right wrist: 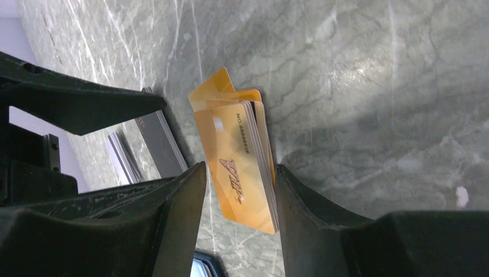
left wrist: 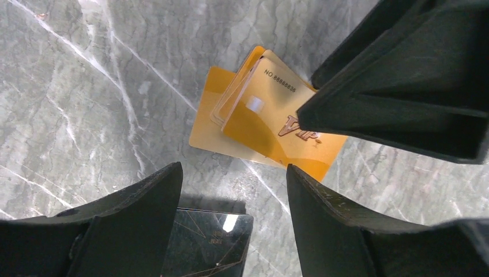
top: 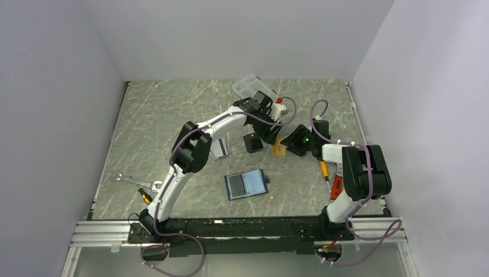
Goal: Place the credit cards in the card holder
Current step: Pick up the credit card from the center of the board.
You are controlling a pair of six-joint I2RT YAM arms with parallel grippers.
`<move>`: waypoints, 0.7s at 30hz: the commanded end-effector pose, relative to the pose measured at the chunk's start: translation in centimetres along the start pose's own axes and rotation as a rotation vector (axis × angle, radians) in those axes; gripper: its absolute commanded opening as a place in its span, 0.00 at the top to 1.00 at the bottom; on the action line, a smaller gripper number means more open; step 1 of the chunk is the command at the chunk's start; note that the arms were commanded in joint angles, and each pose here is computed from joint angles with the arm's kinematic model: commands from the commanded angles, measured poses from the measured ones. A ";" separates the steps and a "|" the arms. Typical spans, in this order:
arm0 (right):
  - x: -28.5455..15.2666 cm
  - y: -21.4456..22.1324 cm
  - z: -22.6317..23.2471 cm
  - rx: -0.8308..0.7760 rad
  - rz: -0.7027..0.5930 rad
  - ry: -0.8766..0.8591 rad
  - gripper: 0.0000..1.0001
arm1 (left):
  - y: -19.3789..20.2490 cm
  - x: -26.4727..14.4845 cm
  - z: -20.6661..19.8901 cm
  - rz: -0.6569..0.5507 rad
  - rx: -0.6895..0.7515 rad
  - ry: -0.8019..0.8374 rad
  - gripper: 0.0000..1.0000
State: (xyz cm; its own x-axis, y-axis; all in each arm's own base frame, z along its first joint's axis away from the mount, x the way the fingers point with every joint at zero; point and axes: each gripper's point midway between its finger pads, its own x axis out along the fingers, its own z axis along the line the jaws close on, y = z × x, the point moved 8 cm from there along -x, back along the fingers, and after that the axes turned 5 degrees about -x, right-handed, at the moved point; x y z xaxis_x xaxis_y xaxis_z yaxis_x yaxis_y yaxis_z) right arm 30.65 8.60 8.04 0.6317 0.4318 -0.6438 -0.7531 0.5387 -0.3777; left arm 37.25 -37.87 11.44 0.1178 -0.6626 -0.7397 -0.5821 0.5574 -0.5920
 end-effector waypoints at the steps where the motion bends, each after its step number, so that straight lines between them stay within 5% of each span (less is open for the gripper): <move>1: -0.8 0.9 -1.1 0.011 -0.018 0.060 0.52 | -0.7 1.0 -0.1 -0.021 0.070 -0.046 0.28; 21: -0.8 2.6 -2.1 0.056 0.011 0.024 0.65 | -0.1 2.9 -0.8 0.014 0.159 -0.151 0.28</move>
State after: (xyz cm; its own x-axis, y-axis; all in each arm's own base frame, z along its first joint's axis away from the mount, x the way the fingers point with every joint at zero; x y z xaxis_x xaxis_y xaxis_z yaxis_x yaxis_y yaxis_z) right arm 28.81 8.36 7.30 0.6441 0.4278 -0.6342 -0.7364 0.5713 -0.3624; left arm 36.88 -39.33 9.69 0.1920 -0.5961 -0.7796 -0.5044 0.6215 -0.5994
